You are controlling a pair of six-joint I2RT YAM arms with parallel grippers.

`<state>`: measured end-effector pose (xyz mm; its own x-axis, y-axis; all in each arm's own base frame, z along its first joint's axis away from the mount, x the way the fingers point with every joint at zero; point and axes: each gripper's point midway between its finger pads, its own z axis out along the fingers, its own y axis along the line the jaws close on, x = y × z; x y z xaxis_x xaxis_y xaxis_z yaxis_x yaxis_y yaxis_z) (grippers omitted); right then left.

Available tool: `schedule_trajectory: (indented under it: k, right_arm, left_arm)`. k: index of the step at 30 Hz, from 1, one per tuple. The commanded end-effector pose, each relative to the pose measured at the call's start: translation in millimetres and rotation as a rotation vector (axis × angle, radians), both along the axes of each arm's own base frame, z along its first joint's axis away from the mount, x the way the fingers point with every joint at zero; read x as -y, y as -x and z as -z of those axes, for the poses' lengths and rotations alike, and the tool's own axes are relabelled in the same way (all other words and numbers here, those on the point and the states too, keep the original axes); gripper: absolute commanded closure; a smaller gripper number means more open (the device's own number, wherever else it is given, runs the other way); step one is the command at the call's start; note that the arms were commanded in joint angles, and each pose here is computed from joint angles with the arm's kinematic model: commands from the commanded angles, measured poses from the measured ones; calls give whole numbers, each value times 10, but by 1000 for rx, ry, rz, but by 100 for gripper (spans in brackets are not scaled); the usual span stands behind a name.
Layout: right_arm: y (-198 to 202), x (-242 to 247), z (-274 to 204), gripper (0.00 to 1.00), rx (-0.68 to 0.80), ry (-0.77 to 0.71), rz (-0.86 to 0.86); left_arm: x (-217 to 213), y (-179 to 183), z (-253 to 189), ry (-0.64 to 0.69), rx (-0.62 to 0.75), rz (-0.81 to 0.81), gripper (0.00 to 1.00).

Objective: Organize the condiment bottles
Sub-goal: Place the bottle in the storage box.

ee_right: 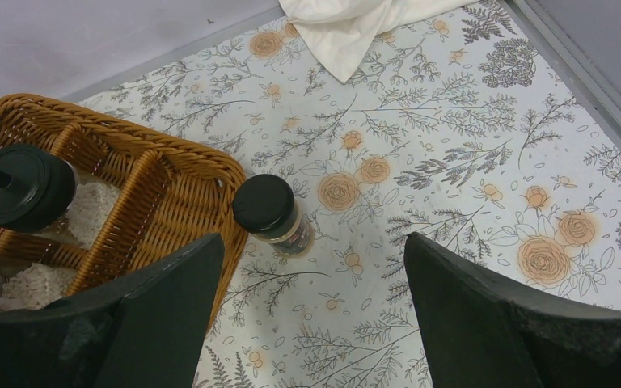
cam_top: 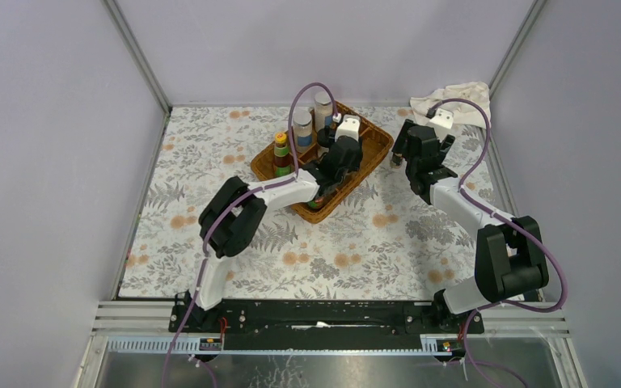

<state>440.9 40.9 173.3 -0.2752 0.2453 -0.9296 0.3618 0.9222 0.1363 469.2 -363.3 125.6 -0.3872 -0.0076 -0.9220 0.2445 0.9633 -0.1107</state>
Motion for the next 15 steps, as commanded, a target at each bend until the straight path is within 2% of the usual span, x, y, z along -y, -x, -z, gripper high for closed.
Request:
schedule_trajectory:
  k: [1,15]
  right_arm:
    - [-90,3,-141,11,54,-27,10]
    - [-123,7,-98,10,46,-32,9]
  left_arm:
    - [-31,-115,-65,24,22,-55,100]
    - [-34,-158,39,25,23,-79,100]
